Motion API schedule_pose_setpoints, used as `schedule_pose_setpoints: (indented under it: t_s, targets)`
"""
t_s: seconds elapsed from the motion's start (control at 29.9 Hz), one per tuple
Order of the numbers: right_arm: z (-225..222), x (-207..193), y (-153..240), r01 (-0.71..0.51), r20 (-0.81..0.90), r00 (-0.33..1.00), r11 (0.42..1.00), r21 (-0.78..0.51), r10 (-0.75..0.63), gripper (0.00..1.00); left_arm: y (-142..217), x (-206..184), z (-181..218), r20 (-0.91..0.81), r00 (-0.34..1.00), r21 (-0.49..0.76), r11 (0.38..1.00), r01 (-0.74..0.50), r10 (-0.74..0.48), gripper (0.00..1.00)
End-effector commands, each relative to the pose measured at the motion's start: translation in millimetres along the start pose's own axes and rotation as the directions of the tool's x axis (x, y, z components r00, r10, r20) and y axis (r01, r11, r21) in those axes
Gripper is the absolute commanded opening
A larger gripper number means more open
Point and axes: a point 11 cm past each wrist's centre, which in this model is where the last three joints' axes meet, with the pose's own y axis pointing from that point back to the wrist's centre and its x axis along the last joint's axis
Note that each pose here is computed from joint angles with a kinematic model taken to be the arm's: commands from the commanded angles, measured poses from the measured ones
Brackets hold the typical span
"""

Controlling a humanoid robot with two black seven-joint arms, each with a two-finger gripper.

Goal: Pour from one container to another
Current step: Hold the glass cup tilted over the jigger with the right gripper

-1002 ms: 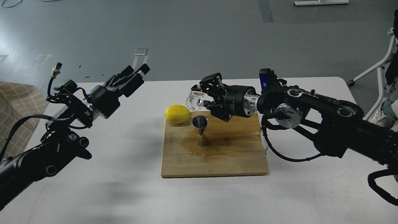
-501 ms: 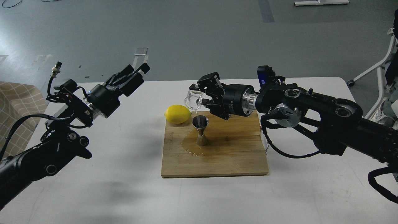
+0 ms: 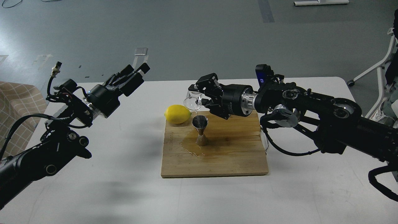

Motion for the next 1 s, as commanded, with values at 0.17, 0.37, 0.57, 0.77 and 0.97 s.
schedule_pose_setpoints:
  t_s: [0.17,0.37,0.57,0.77,0.97]
  targets:
    - [-4.0,3.8,5.4,-0.005,-0.017,1.0,1.0,0.002,0.005,0.25,0.1,0.3,-0.1,0.001,1.0,0.0,1.0,-0.001,0.001,0.98]
    - [-3.5,5.2,8.9,0.007,-0.026,1.0,1.0,0.0,-0.007,0.25,0.1,0.3,-0.1,0.001,1.0,0.0,1.0,-0.001,0.001,0.98]
    - [-0.4,0.7,8.6,0.03,-0.034,0.999,1.0,-0.01,-0.03,0.25,0.1,0.3,-0.1,0.001,1.0,0.0,1.0,-0.001,0.001,0.98]
    - [-2.9,0.4,9.4,0.037,-0.055,0.998,0.999,-0.016,-0.038,0.25,-0.4,0.7,0.6,0.001,1.0,-0.002,1.0,-0.001,0.001,0.98]
    - [-3.9,-1.6,8.5,0.047,-0.11,0.993,0.999,-0.025,-0.049,0.25,-0.4,0.8,0.6,0.002,1.0,-0.002,1.0,-0.002,0.002,0.98]
